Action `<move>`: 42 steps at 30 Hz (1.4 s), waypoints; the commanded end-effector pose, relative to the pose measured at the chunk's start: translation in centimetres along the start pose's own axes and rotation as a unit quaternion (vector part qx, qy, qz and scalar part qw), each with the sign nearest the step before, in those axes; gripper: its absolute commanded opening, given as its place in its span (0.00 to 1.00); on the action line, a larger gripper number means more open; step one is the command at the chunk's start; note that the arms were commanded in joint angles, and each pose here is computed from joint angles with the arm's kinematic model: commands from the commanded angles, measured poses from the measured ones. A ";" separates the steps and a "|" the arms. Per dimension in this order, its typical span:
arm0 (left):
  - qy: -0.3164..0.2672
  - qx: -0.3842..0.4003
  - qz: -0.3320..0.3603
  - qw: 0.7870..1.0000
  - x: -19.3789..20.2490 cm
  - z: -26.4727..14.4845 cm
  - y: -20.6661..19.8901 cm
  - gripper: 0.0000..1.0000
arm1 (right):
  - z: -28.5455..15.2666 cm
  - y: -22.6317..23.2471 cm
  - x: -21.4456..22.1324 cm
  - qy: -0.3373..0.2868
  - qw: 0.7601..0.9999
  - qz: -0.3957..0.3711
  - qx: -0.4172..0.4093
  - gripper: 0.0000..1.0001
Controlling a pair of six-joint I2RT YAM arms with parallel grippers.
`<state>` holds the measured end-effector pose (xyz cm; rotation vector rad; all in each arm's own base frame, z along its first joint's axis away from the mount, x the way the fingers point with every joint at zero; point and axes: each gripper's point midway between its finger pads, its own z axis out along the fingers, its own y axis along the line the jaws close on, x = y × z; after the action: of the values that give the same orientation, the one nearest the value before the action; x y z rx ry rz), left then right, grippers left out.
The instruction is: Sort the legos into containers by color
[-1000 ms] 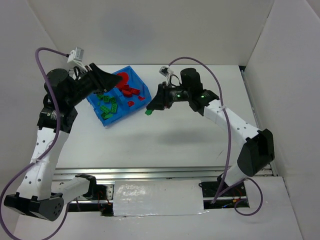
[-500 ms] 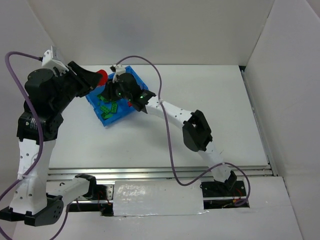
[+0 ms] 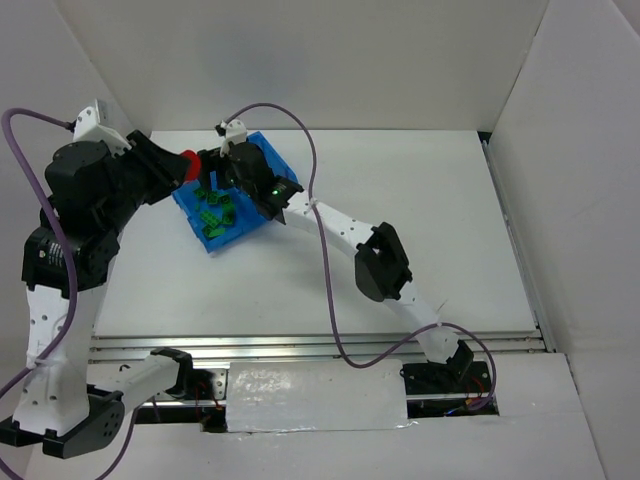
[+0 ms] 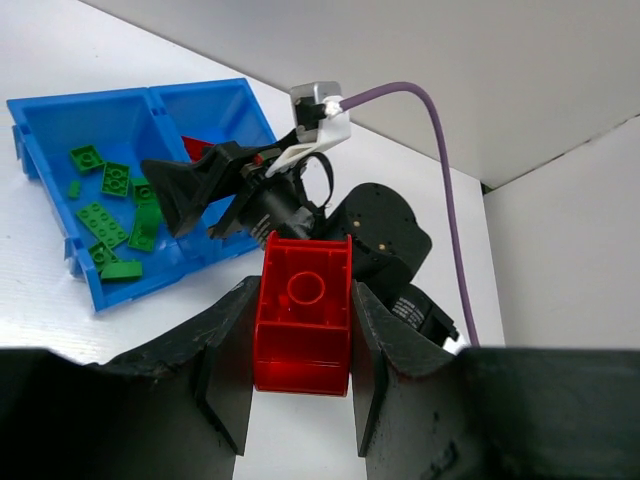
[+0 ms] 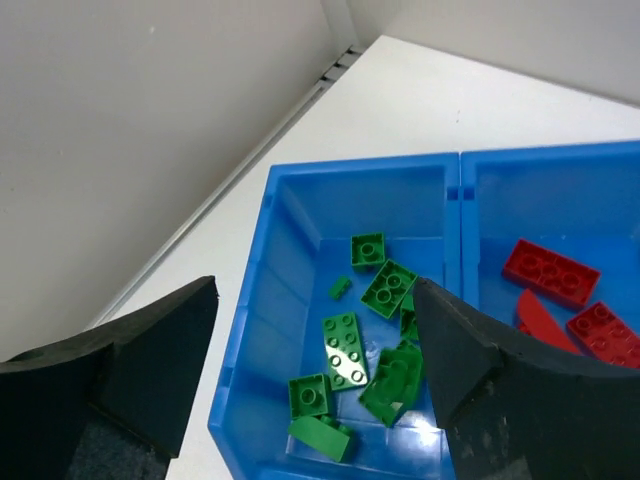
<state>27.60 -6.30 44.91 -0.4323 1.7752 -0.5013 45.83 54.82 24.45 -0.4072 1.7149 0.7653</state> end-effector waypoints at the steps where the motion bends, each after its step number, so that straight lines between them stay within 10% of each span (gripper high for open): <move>1: -0.027 -0.007 0.013 1.000 -1.4 -0.4 -0.1 0.00 | -1.0 0.7 -7.3 -0.080 0.997 -0.005 -0.018 0.87; 7: -0.010 -0.013 0.022 1.000 -1.0 1.8 -0.3 0.00 | -4.3 -2.6 -11.8 -0.082 0.996 0.025 0.024 0.91; 14: 0.074 -0.004 0.045 0.996 4.4 11.5 0.6 0.00 | -21.8 -12.8 -14.9 -0.102 0.977 0.102 0.160 0.96; 25: 0.077 -0.042 0.074 0.993 8.6 27.2 2.8 0.14 | -38.7 -11.3 -12.9 -0.073 0.981 0.130 0.124 1.00; 32: 0.083 -0.095 0.071 0.989 10.0 32.3 4.6 0.68 | -43.3 -10.6 -12.3 -0.062 0.980 0.141 0.127 1.00; 34: 0.079 -0.118 0.070 0.987 9.6 32.3 5.3 0.99 | -44.4 -10.5 -12.7 -0.060 0.980 0.133 0.131 1.00; 42: 0.081 -0.134 0.097 0.983 7.0 28.6 4.8 1.00 | -47.0 -12.3 -12.4 -0.010 0.973 0.105 0.207 1.00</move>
<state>55.23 -10.09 25.00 -0.4306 2.0924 -0.1879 23.70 14.50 38.85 0.0605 1.8185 0.6384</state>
